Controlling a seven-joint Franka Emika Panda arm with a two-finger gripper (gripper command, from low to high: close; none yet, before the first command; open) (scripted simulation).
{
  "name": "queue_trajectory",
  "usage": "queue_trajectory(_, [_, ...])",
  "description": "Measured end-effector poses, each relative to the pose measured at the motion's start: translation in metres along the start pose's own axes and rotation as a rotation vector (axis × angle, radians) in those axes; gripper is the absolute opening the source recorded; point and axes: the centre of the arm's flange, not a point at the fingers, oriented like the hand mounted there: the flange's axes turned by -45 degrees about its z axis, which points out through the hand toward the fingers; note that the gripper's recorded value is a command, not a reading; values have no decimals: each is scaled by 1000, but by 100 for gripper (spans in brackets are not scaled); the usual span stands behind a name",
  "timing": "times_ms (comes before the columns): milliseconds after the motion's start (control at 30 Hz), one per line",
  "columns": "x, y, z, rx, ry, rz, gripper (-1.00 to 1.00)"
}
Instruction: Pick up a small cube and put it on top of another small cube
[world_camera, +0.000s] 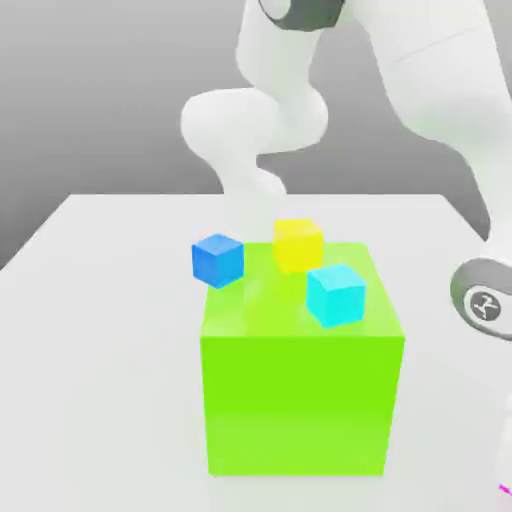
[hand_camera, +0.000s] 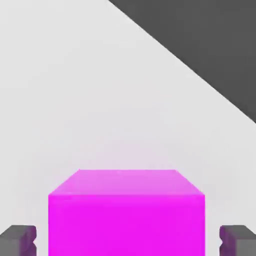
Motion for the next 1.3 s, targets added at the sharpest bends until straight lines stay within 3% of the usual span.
queue_trajectory(133, [0, 0, -1, 0, 0, 0, -100])
queue_trajectory(267, [0, 4, -50, 2, -1, 18, -100])
queue_trajectory(433, [-28, 76, -101, -36, -11, 235, -100])
queue_trajectory(767, [-139, 199, -204, -97, -32, 660, -100])
queue_trajectory(1300, [-319, 211, -312, -35, -15, 990, -100])
